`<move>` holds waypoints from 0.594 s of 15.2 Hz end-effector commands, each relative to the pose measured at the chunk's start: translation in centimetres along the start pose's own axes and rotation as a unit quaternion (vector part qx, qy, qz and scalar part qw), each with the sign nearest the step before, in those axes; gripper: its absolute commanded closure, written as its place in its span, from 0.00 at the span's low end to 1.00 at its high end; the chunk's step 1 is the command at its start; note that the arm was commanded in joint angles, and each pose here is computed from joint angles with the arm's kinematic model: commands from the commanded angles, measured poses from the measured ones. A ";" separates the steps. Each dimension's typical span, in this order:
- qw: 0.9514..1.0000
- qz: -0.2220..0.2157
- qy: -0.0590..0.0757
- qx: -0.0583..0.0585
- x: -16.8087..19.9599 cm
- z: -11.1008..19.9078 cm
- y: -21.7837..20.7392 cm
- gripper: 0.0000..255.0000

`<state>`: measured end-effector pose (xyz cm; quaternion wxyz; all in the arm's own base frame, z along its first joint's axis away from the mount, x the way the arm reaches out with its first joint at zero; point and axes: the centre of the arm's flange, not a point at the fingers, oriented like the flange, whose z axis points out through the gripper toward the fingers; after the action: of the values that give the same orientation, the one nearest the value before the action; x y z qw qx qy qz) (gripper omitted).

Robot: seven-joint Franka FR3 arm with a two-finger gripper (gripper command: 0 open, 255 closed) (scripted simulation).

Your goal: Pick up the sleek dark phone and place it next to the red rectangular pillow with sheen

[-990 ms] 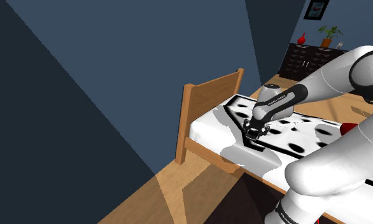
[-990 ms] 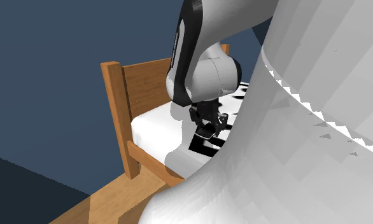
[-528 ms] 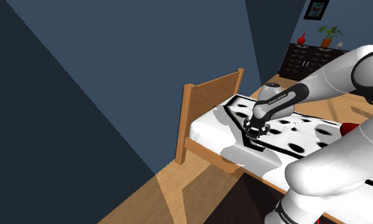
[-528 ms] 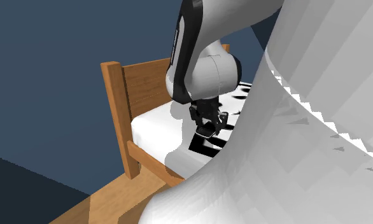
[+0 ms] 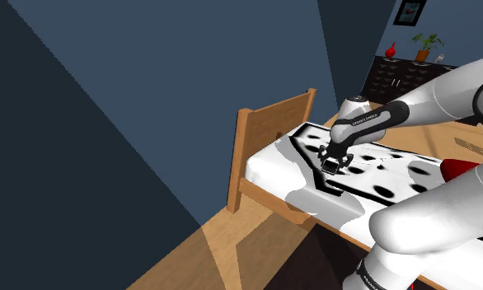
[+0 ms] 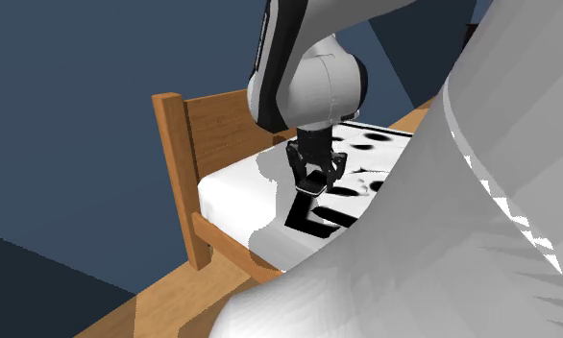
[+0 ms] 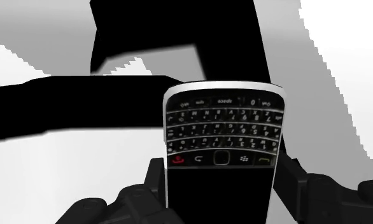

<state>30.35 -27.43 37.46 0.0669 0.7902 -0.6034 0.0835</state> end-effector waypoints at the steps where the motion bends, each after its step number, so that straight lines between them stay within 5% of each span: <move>1: 1.000 0.000 0.000 0.000 0.2 -1.1 0.0 1.00; 9: 1.000 0.000 0.000 0.000 1.1 -5.2 0.0 1.00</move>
<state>30.25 -27.52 42.12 0.0669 0.7902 -0.6034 0.0835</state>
